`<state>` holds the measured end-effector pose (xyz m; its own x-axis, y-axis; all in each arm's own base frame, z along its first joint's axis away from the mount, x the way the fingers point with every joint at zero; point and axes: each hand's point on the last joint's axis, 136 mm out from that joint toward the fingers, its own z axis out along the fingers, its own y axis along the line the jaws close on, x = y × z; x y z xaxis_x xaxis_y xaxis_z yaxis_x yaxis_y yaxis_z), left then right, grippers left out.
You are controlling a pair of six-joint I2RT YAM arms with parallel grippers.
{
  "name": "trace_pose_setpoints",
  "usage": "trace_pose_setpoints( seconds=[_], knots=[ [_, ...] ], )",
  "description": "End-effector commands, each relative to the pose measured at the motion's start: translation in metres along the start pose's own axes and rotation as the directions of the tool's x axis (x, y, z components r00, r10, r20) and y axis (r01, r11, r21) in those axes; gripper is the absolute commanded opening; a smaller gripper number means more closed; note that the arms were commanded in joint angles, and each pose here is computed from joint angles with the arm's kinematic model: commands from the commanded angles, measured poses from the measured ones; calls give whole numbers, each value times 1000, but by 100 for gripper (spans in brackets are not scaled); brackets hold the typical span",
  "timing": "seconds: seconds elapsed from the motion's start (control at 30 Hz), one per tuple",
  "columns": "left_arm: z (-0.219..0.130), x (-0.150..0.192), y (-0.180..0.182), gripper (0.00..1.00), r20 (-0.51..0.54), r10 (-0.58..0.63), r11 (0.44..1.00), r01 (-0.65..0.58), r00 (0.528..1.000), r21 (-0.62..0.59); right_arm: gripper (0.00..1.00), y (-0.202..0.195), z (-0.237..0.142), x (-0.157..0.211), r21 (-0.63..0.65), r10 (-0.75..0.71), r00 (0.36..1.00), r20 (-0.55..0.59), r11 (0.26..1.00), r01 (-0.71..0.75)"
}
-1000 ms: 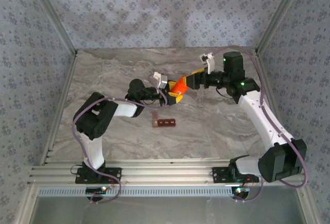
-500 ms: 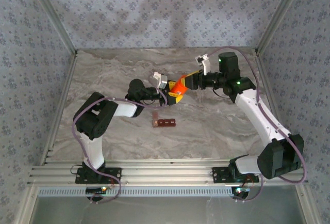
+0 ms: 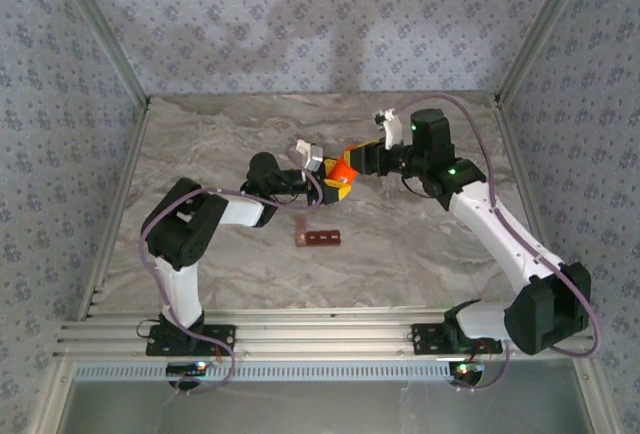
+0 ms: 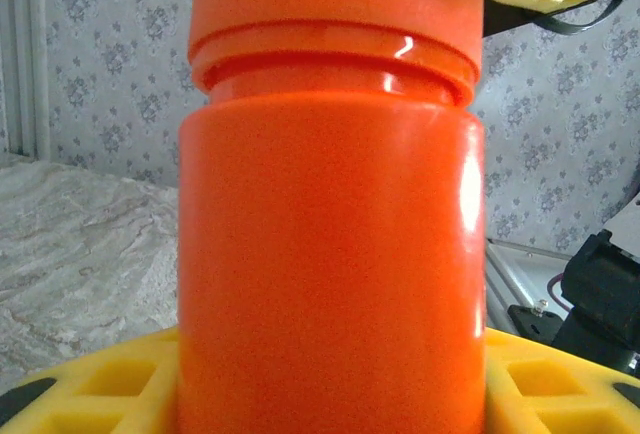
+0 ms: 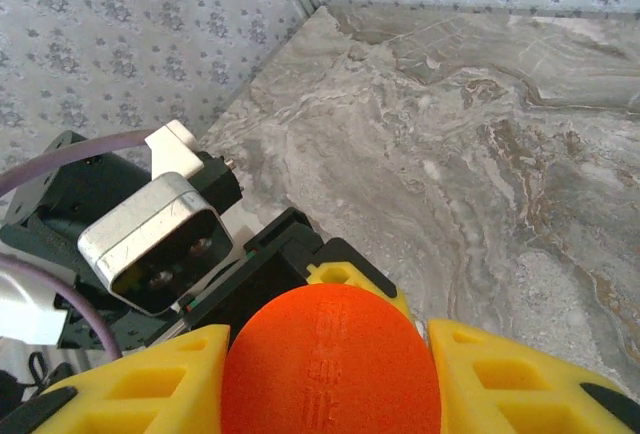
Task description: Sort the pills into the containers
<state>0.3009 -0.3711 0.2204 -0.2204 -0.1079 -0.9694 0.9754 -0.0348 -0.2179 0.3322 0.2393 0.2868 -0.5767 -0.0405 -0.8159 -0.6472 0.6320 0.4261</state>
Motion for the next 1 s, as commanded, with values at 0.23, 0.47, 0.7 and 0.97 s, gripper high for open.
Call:
trace_pose_setpoints(
  seconds=[0.23,0.47,0.7,0.97],
  knots=[
    [9,-34,-20,0,82,129,990,-133,988,49,41,6,19,35,-1,103,981,-162,995,-105],
    [11,-31,-16,0,79,116,992,-121,990,49,58,7,2,-9,-17,112,990,-81,993,-114],
    [12,-31,-13,0,79,112,992,-116,991,49,77,16,-28,-37,-24,75,997,-12,997,-75],
    [13,-31,-17,0,77,112,991,-117,991,62,78,8,-58,-36,55,-84,994,72,995,80]
  ],
)
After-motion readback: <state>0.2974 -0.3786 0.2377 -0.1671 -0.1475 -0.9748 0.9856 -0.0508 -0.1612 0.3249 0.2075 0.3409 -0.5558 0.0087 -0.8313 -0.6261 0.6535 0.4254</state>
